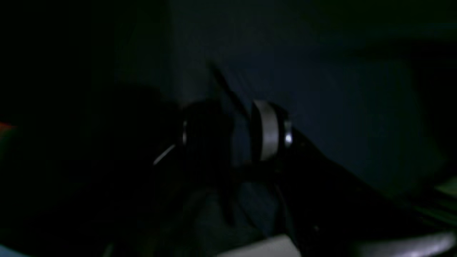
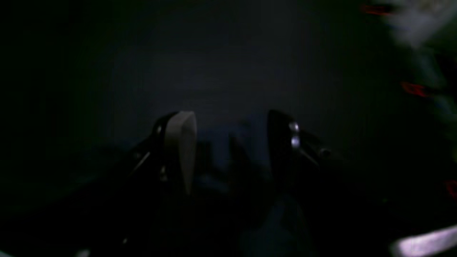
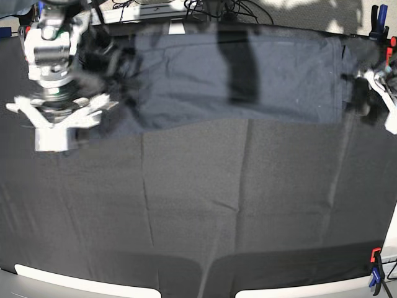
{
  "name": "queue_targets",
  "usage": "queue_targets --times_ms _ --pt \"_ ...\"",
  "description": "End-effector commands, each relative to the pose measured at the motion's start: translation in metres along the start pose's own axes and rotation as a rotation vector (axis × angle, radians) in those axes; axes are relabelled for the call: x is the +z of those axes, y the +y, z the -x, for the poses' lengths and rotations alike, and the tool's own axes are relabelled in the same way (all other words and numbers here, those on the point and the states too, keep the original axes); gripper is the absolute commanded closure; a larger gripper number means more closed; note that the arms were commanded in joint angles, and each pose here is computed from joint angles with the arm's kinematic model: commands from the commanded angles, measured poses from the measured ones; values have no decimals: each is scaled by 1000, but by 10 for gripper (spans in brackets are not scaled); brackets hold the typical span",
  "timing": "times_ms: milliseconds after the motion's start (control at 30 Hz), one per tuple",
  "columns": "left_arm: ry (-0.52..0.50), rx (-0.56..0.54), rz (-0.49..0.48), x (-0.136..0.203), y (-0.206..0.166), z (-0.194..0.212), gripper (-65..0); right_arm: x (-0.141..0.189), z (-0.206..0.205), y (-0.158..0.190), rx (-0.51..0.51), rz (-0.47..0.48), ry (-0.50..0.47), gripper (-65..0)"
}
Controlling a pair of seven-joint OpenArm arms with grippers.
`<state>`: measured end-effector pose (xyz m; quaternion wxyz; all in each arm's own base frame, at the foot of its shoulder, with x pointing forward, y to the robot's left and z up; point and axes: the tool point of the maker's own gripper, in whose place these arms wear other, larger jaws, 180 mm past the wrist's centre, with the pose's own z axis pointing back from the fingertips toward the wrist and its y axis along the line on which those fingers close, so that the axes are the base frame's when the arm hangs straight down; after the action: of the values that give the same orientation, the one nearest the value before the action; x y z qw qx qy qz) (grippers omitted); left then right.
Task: Layout the t-shirt on the table in an organized manner, then fold the t-shirt properly
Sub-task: 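Hold both shirt corners and stretch them apart along the collar edge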
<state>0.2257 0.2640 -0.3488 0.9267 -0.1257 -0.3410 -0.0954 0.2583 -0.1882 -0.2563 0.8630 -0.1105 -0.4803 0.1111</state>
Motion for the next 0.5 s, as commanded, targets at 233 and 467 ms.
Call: queue_targets --times_ms 233,467 --pt "-8 299 155 -14 5 23 -207 38 10 92 159 -507 -85 -312" --pt "8 385 201 -20 -3 41 -207 54 43 103 155 -562 16 -312"
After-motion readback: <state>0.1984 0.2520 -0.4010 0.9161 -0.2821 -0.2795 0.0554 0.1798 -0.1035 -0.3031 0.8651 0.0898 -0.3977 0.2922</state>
